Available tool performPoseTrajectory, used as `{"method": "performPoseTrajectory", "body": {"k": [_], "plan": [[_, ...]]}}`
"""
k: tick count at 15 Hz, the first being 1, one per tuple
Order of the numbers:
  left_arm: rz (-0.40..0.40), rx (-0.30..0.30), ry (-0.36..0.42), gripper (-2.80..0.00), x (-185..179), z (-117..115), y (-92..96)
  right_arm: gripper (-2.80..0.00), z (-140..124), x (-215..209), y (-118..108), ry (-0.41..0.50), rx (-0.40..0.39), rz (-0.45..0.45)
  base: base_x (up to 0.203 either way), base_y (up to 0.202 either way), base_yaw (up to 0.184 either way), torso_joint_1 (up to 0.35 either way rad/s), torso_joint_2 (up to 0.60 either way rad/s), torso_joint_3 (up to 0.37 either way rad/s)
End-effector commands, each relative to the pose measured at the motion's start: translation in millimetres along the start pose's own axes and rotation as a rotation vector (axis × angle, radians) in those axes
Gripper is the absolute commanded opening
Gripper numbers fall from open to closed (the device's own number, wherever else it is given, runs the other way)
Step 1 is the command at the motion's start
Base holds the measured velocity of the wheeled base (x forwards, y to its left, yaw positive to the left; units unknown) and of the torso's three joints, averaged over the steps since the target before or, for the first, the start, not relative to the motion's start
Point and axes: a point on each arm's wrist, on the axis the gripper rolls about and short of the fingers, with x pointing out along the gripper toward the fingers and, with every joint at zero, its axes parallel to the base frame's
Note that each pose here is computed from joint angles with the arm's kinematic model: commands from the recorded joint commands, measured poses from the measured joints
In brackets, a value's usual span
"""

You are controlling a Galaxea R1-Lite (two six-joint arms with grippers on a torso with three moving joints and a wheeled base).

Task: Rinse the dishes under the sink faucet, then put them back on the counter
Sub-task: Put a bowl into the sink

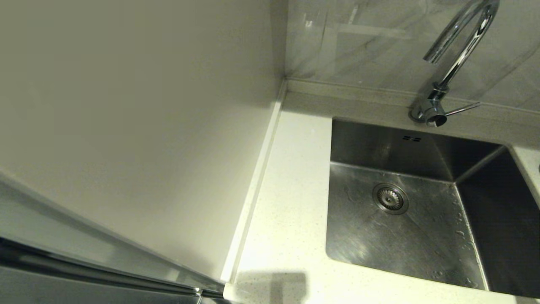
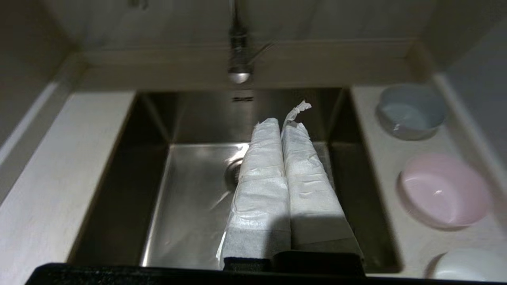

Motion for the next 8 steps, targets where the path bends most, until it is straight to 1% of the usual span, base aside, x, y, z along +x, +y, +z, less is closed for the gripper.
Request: {"method": "performPoseTrajectory", "body": {"k": [1,3,4,6,7,8], "plan": [[0.001,0.0,-0.003,-2.8,0,0,0.0,-2.8,32,65,19,0.158,-0.059,-0.109,0.0,0.0,0.0,0.0,0.0,0.0],[0.001,-0.001,-0.005,-2.8,0,0,0.0,-2.8,39,103,25,0.27,-0.128,-0.247,0.0,0.0,0.0,0.0,0.0,0.0],[0.0,0.0,-0.003,-2.8,0,0,0.0,-2.8,40,123,23,0.312,-0.157,-0.333,0.0,0.0,0.0,0.0,0.0,0.0],[0.0,-0.001,-0.003,-2.8,0,0,0.0,-2.8,38,153,9,0.379,-0.199,-0.505,0.0,0.0,0.0,0.0,0.0,0.0],[0.001,-0.001,-0.003,-2.8,0,0,0.0,-2.8,36,163,1,0.41,-0.2,-0.541,0.0,0.0,0.0,0.0,0.0,0.0],[0.001,-0.001,-0.003,-2.8,0,0,0.0,-2.8,35,168,-7,0.439,-0.176,-0.495,0.0,0.0,0.0,0.0,0.0,0.0]]}}
